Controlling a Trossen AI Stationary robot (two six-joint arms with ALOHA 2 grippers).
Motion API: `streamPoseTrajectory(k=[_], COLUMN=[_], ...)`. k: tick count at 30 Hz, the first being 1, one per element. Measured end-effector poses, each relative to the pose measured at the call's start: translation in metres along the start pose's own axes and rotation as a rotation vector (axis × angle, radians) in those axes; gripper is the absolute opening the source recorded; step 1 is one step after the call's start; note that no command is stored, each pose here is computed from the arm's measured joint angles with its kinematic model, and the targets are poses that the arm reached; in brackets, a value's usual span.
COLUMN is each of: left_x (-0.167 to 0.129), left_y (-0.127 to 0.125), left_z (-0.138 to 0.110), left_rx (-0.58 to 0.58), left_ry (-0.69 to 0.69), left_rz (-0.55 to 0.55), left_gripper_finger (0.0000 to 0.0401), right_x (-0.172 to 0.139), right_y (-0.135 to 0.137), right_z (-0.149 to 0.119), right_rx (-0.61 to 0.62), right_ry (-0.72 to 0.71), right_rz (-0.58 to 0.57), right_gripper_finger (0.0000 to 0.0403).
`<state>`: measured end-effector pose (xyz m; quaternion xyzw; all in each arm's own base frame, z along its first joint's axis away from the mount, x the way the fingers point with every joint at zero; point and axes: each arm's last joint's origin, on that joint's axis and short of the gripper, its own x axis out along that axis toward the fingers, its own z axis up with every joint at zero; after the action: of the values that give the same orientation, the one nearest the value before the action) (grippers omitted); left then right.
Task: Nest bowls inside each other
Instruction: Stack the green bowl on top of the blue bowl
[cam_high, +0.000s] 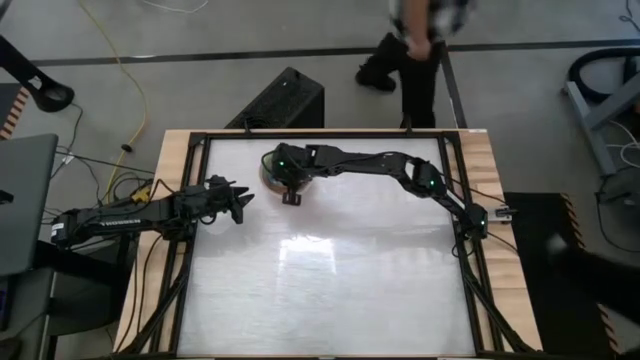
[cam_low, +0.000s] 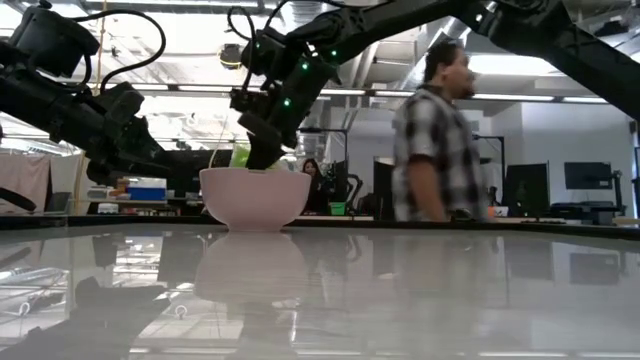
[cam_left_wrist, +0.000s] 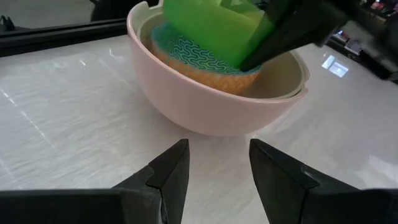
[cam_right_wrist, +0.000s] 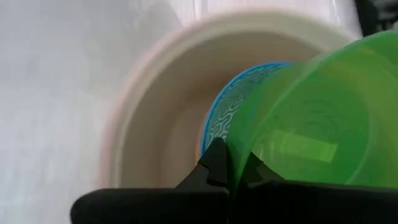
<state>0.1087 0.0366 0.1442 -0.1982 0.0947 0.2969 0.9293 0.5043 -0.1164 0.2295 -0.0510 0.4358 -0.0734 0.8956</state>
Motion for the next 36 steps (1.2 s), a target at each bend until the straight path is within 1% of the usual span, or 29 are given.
streamPoseTrajectory(k=[6,18,21,25,31,36], left_x=[0.000,0.000,0.000,0.000,0.000,0.000], left_y=[0.000,0.000,0.000,0.000,0.000,0.000], left_z=[0.000,0.000,0.000,0.000,0.000,0.000], left_rx=[0.000,0.000,0.000,0.000,0.000,0.000], left_ry=[0.000,0.000,0.000,0.000,0.000,0.000], left_rz=[0.000,0.000,0.001,0.001,0.001,0.001], left_gripper_finger=[0.0158,0.0158,0.0158,0.0158,0.0158,0.0158], right_x=[0.001,0.001,0.001,-0.001,-0.013,-0.025], right_y=[0.002,0.002,0.004,0.004,0.002,0.000], right_z=[-0.008,-0.010,-0.009,-0.009,0.000,0.007], right_rx=[-0.011,-0.012,-0.015,-0.016,-0.013,-0.014], right_ry=[0.067,0.086,0.087,0.098,0.092,0.099], right_rz=[0.004,0.006,0.007,0.007,0.003,0.006], right_gripper_finger=[0.0004,0.0008,0.0027,0.0062,0.0104,0.0129])
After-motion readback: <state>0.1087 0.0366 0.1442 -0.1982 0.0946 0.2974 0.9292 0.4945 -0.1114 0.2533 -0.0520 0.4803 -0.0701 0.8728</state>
